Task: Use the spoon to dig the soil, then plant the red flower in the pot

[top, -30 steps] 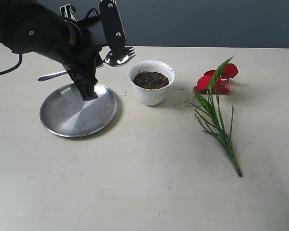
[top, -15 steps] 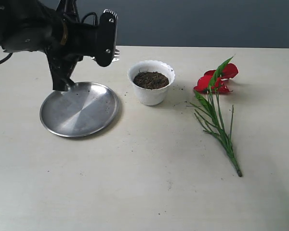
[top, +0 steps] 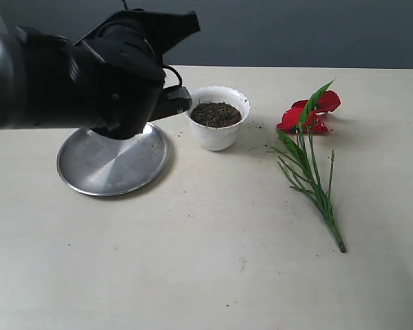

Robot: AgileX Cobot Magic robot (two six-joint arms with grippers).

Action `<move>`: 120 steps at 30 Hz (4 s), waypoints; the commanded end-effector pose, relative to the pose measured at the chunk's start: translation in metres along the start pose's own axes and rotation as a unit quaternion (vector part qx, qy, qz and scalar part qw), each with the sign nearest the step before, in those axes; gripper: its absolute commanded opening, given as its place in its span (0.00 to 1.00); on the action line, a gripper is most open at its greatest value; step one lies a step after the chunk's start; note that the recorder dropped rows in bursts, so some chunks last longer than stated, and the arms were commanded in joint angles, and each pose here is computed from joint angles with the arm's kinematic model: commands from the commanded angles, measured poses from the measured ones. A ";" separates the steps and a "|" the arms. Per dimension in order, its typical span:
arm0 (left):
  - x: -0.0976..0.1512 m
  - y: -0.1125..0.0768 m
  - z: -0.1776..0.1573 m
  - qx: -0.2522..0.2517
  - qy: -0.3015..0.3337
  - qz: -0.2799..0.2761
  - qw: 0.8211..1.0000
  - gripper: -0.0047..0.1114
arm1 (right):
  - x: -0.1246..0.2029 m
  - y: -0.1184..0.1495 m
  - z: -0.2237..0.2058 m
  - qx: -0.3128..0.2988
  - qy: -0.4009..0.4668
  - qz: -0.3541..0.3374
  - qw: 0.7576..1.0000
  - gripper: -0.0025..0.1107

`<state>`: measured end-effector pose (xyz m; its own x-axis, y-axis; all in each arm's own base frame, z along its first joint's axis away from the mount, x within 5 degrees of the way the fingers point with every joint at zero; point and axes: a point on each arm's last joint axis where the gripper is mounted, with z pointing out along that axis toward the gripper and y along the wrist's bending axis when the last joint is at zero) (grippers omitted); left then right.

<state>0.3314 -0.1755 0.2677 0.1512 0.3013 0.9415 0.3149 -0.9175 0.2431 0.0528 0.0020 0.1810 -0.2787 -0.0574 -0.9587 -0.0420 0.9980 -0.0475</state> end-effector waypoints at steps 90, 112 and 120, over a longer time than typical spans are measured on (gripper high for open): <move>-0.107 0.065 0.105 -0.108 -0.125 0.068 0.984 0.04 | 0.000 0.000 0.000 0.002 -0.005 -0.002 1.000 0.02; -0.110 0.068 0.084 -0.047 -0.108 0.071 0.990 0.04 | 0.000 0.000 0.000 0.002 -0.005 -0.002 1.000 0.02; -0.086 0.077 0.074 -0.078 -0.084 0.071 0.991 0.04 | 0.000 0.000 0.000 0.002 -0.005 -0.002 1.000 0.02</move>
<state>0.4151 -0.2497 0.1687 0.3841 0.2125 0.8985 0.1633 -0.9734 0.1604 0.0528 0.0020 0.1810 -0.2787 -0.0574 -0.9587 -0.0420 0.9980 -0.0475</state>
